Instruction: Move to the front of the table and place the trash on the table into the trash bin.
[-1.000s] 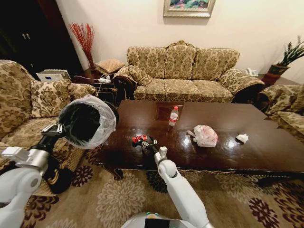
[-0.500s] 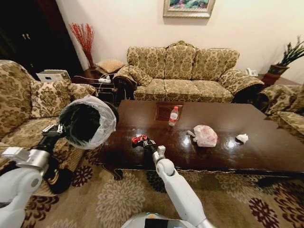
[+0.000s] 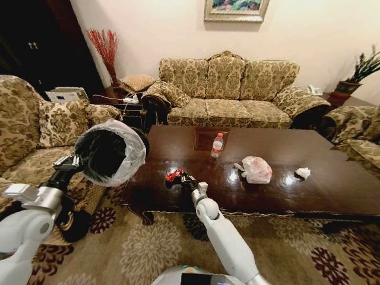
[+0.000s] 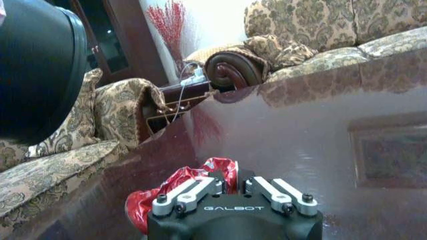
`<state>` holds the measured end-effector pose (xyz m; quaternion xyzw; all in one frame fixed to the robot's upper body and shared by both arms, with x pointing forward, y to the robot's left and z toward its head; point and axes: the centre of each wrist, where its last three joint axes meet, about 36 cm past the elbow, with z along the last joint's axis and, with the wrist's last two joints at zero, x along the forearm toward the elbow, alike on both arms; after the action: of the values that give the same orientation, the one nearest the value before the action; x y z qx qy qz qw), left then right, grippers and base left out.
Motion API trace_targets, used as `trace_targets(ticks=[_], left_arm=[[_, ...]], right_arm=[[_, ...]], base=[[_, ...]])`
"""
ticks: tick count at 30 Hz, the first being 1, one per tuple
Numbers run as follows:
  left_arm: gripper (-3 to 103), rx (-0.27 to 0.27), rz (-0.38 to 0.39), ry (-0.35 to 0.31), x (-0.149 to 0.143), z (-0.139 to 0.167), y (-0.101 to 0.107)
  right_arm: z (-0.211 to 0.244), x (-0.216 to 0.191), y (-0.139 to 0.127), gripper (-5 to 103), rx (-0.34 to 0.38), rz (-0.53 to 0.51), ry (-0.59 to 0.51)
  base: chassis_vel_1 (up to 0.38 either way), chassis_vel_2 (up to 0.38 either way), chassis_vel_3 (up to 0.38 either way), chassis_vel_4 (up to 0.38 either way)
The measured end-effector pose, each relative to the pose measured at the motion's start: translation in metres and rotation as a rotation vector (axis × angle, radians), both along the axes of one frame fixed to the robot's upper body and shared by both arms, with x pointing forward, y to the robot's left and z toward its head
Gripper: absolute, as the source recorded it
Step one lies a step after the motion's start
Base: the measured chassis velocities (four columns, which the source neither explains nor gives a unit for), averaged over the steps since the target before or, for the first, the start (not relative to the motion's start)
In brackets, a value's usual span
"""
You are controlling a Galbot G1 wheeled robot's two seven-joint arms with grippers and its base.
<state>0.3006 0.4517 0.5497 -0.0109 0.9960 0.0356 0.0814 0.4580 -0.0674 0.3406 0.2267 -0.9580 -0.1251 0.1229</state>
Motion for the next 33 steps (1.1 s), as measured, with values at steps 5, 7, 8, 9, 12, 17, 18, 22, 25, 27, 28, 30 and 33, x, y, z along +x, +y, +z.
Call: trace_targets(ticks=[5,7,8,9,12,17,18,22,25,27,28,30,33], left_arm=[[2,0.027,-0.031,0.028,0.013,-0.001,0.002],[2,0.048,-0.056,0.03,0.024,0.003,0.002],[2,0.048,-0.056,0.03,0.024,0.003,0.002],[2,0.057,-0.065,0.034,0.029,0.005,0.003],[2,0.072,-0.079,0.052,0.037,0.008,0.005],[2,0.106,-0.105,0.083,0.057,0.017,0.009],[2,0.112,-0.112,0.094,0.058,0.018,0.009],[2,0.155,-0.162,0.14,0.067,0.028,0.004],[2,0.191,-0.21,0.184,0.073,0.039,-0.001],[2,0.201,-0.25,0.216,0.079,0.048,-0.007],[2,0.203,-0.274,0.236,0.082,0.054,-0.011],[2,0.205,-0.31,0.262,0.086,0.063,-0.018],[2,0.221,-0.362,0.297,0.093,0.08,-0.032]], right_arm=[[0.033,-0.004,-0.015,9,0.064,-0.005,-0.103],[0.06,-0.008,-0.033,9,0.095,0.018,-0.18],[0.06,-0.008,-0.033,9,0.095,0.018,-0.18],[0.074,-0.01,-0.043,9,0.109,0.032,-0.22],[0.102,-0.016,-0.063,9,0.128,0.068,-0.307],[0.161,-0.035,-0.101,9,0.191,0.18,-0.476],[0.172,-0.039,-0.104,9,0.215,0.223,-0.503],[0.201,-0.049,-0.105,9,0.281,0.367,-0.576],[0.213,-0.048,-0.102,9,0.289,0.438,-0.625],[0.219,-0.046,-0.101,9,0.289,0.476,-0.655],[0.222,-0.045,-0.099,9,0.288,0.497,-0.672],[0.226,-0.041,-0.097,9,0.283,0.53,-0.695],[0.234,-0.027,-0.086,9,0.257,0.593,-0.741]], base=[[0.0,0.0,0.0,0.0],[0.0,0.0,0.0,0.0],[0.0,0.0,0.0,0.0],[0.0,0.0,0.0,0.0],[0.0,0.0,0.0,0.0],[0.0,0.0,0.0,0.0],[0.0,0.0,0.0,0.0],[0.0,0.0,0.0,0.0],[0.0,0.0,0.0,0.0],[0.0,0.0,0.0,0.0],[0.0,0.0,0.0,0.0],[0.0,0.0,0.0,0.0],[0.0,0.0,0.0,0.0]])
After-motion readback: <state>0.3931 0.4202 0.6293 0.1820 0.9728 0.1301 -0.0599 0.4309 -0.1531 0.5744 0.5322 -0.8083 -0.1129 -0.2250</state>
